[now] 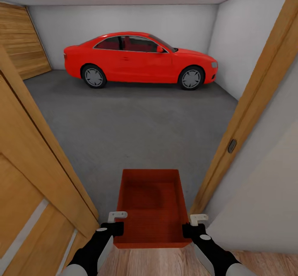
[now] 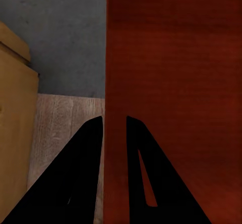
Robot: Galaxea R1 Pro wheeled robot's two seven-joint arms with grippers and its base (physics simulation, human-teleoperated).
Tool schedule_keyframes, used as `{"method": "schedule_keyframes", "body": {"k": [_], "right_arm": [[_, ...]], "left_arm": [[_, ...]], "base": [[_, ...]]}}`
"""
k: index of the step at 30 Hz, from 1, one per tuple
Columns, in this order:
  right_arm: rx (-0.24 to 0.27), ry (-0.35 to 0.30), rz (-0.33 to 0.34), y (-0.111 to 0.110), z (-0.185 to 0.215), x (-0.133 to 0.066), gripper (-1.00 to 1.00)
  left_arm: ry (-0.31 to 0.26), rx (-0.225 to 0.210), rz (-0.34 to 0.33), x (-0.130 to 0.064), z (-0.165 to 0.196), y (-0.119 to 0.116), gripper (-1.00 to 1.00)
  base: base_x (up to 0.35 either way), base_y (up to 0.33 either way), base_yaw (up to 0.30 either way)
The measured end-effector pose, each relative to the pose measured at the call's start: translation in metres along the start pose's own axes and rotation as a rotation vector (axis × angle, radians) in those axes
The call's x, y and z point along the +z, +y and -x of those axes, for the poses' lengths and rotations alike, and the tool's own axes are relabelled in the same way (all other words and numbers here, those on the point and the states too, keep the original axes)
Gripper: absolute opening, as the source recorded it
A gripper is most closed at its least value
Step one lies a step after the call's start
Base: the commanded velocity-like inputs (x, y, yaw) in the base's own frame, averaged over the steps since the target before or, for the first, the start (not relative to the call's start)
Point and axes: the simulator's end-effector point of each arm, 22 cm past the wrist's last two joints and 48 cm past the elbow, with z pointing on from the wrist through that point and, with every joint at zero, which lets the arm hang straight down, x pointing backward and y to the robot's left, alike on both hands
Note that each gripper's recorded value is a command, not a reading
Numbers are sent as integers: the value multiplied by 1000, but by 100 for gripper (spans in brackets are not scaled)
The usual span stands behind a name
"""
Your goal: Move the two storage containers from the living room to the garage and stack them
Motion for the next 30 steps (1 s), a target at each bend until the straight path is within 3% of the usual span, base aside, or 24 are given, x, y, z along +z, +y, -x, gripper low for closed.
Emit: {"method": "schedule_keyframes", "body": {"k": [30], "right_arm": [[0,0,0,0,0,0,-100]], "left_arm": [[0,0,0,0,0,0,-100]], "base": [[17,40,0]]}}
